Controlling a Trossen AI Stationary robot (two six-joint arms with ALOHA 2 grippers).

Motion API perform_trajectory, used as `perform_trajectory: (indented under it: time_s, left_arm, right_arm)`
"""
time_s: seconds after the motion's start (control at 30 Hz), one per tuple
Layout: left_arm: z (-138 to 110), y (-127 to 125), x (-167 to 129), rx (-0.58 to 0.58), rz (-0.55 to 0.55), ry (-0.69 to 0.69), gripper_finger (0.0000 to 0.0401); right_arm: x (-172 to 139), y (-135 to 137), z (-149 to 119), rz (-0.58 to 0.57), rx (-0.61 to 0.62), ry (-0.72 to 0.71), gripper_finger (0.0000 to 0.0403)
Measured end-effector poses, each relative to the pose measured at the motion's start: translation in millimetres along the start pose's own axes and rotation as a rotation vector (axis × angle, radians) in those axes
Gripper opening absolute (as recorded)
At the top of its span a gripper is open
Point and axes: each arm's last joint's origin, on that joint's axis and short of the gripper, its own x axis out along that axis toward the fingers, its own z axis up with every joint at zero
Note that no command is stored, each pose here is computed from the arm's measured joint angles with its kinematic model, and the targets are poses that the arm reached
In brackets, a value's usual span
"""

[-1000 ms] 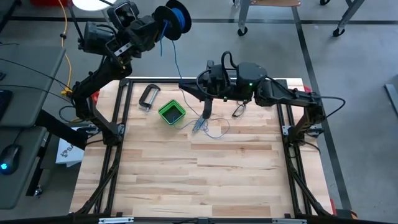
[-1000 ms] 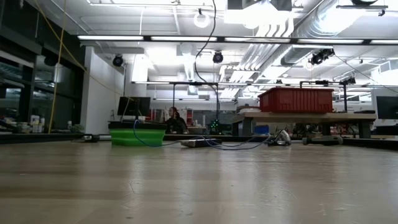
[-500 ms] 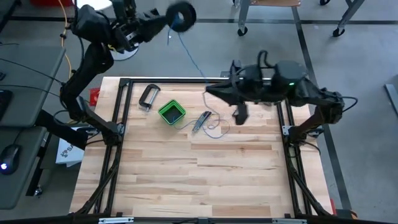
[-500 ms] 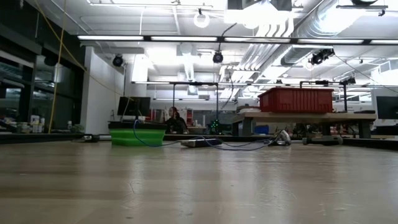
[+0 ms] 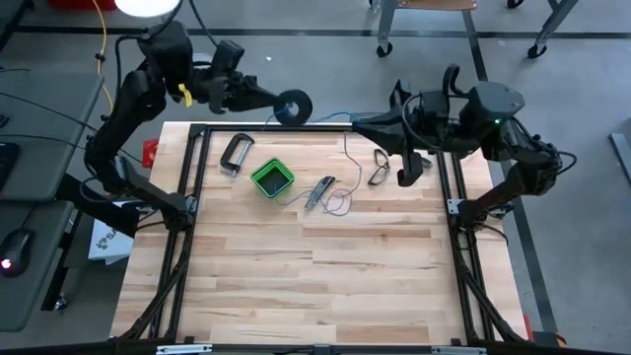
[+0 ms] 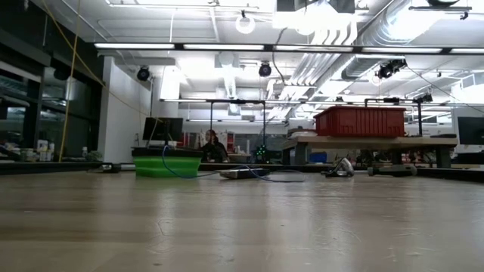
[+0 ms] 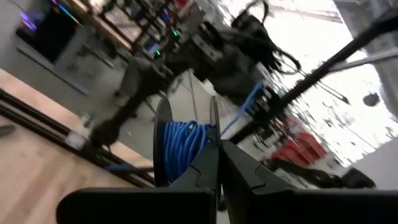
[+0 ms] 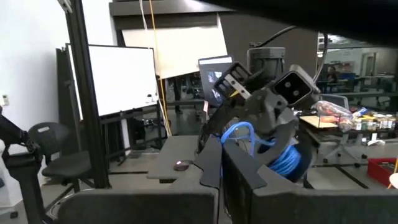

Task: Coil cords
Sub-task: Coil the blue wire onto the spool

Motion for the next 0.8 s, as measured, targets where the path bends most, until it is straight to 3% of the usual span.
perform_trajectory:
  time_s: [0.13, 0.37, 0.63, 0.8]
  left_arm:
    - [-7, -2, 12, -0.069, -0.076, 0.098, 0.0001]
    - [-28, -4, 64, -0.193, -0.261, 0.320, 0.0001]
    - [-33, -12, 124, -0.210, -0.577, 0.348, 0.0001]
    - [-35, -13, 146, -0.249, -0.725, 0.338, 0.0001]
  right_arm:
    - [-1, 0, 0, 0.001, -0.001, 0.000, 0.0000]
    - [-1, 0, -1, 0.000, -0.002, 0.010, 0.0000]
    - [12, 2, -8, 0.049, 0.016, 0.020, 0.0000]
    - [24, 3, -18, 0.093, 0.056, 0.049, 0.0000]
